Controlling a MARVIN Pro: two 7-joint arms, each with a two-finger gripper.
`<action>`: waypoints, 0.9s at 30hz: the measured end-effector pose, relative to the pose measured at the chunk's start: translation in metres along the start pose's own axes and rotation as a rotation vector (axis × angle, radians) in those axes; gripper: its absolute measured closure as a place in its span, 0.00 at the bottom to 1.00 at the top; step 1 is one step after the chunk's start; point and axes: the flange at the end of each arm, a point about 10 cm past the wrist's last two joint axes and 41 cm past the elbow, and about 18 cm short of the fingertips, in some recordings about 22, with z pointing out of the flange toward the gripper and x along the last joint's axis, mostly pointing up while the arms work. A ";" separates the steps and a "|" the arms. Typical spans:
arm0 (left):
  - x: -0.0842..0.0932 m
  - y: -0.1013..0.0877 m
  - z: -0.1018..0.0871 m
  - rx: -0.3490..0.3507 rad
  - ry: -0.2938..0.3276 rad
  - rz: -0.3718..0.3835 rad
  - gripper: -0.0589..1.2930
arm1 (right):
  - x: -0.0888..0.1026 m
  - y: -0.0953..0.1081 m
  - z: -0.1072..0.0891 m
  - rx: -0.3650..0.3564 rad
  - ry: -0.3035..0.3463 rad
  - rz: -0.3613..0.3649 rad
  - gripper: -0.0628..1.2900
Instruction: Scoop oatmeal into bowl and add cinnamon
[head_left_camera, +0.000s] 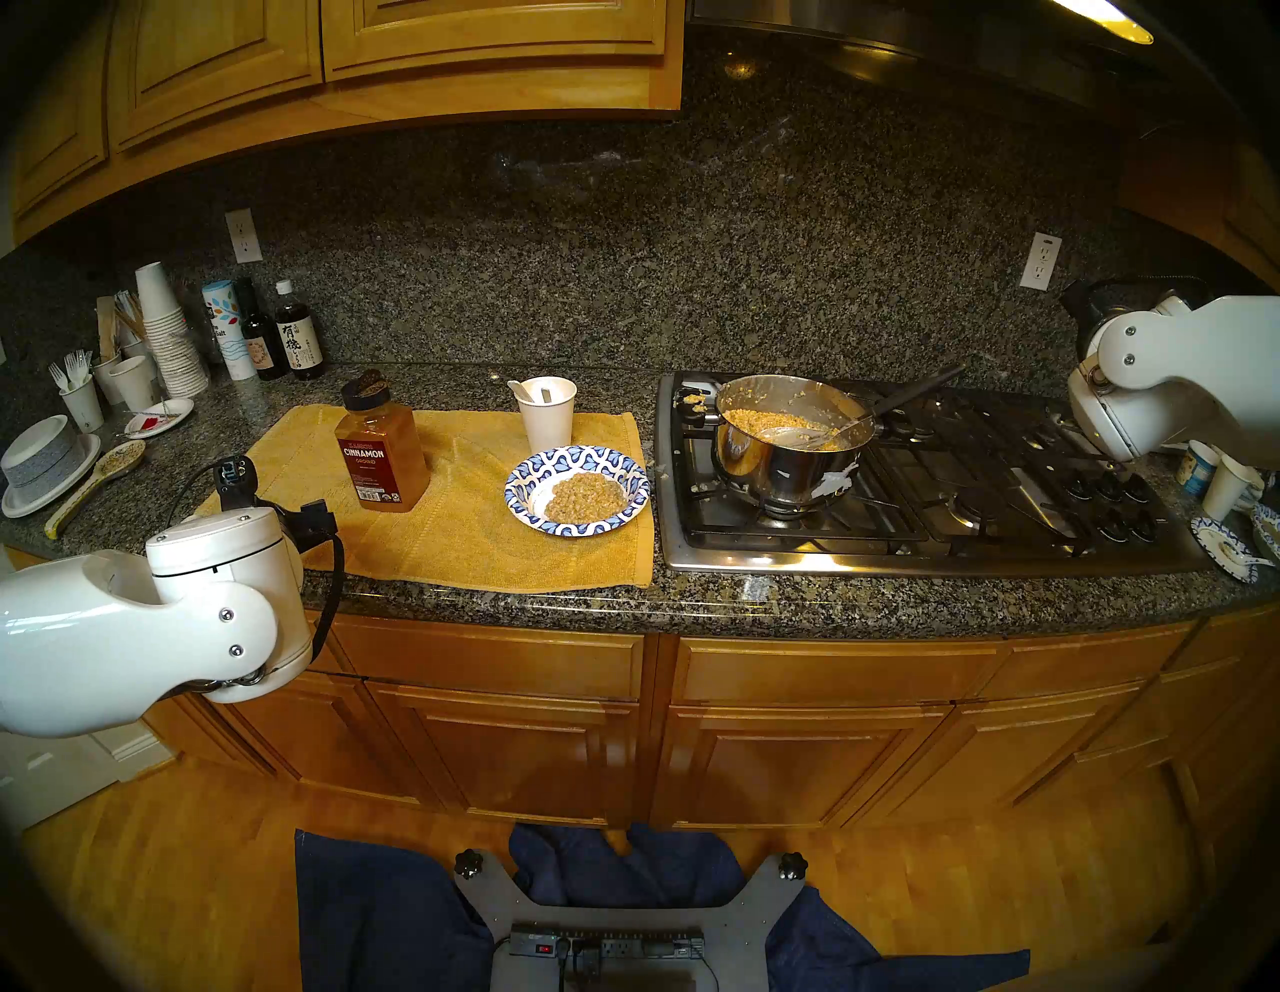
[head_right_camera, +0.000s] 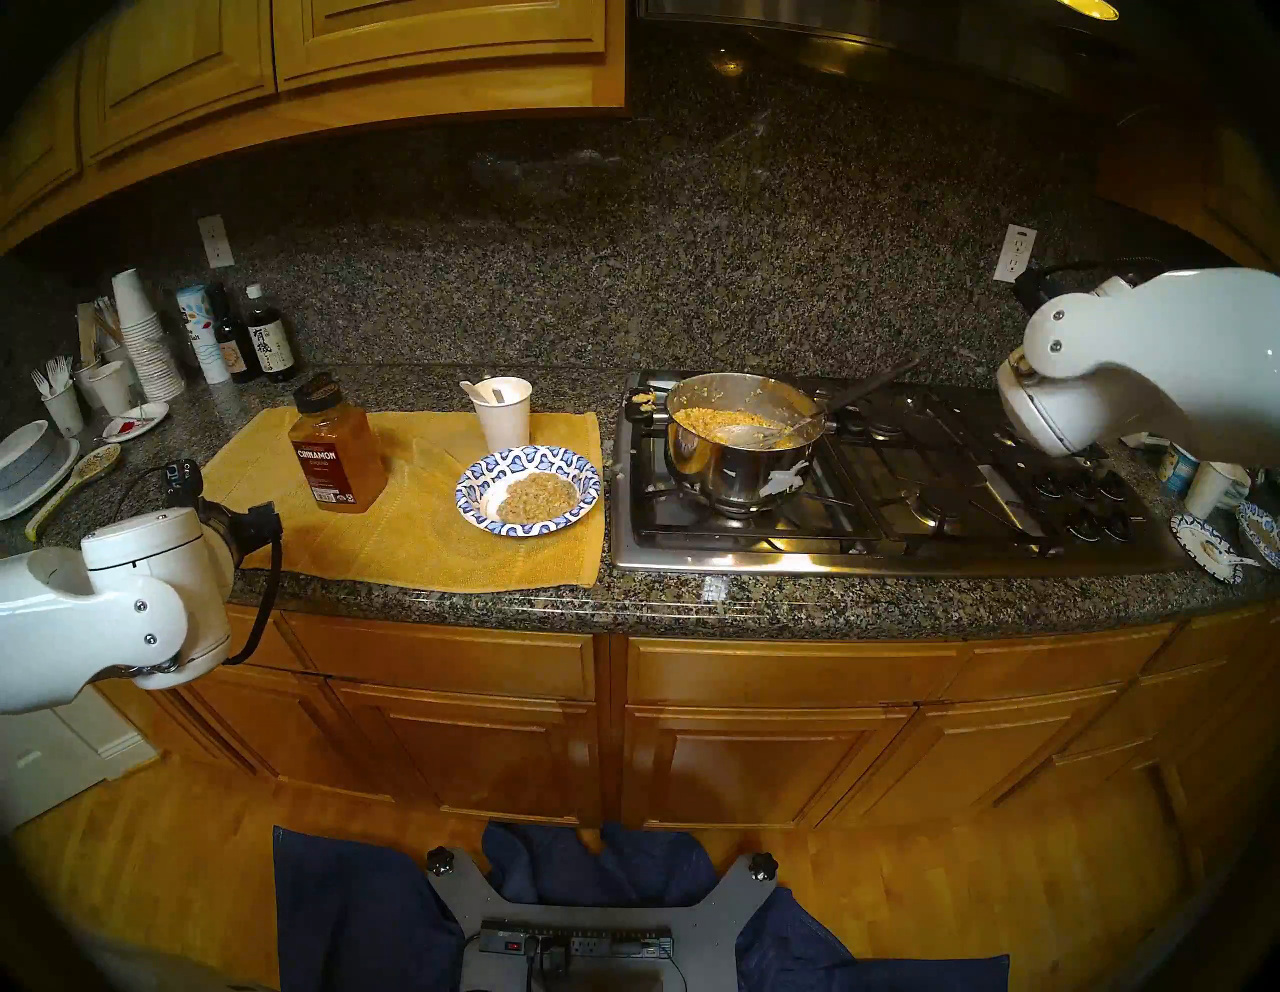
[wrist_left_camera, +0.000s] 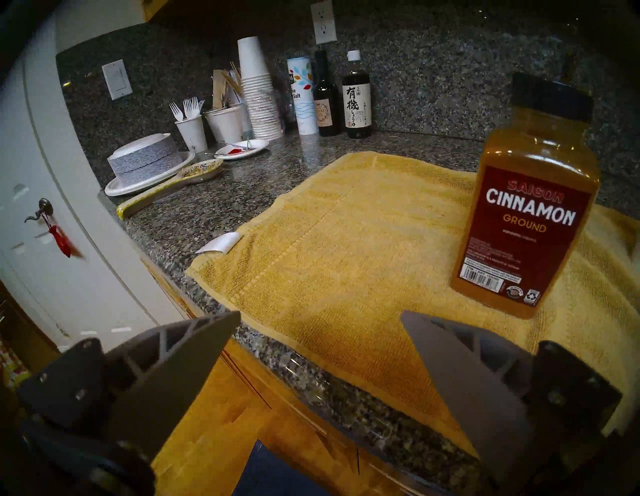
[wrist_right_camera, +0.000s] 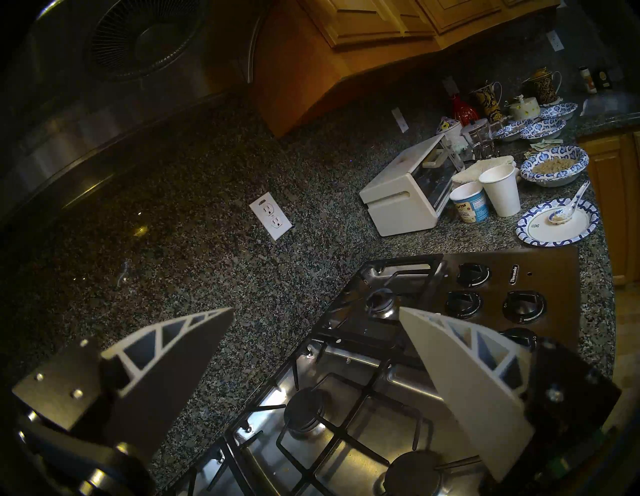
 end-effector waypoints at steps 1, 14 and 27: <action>0.000 -0.001 0.003 0.009 0.003 -0.002 0.02 | 0.000 0.000 0.000 0.000 0.000 0.000 0.04; -0.001 -0.027 0.057 0.131 0.103 -0.031 0.02 | 0.000 0.000 0.000 0.000 0.001 -0.001 0.04; -0.003 -0.005 0.043 -0.082 0.223 -0.050 0.02 | 0.002 -0.001 0.000 0.002 0.005 0.001 0.04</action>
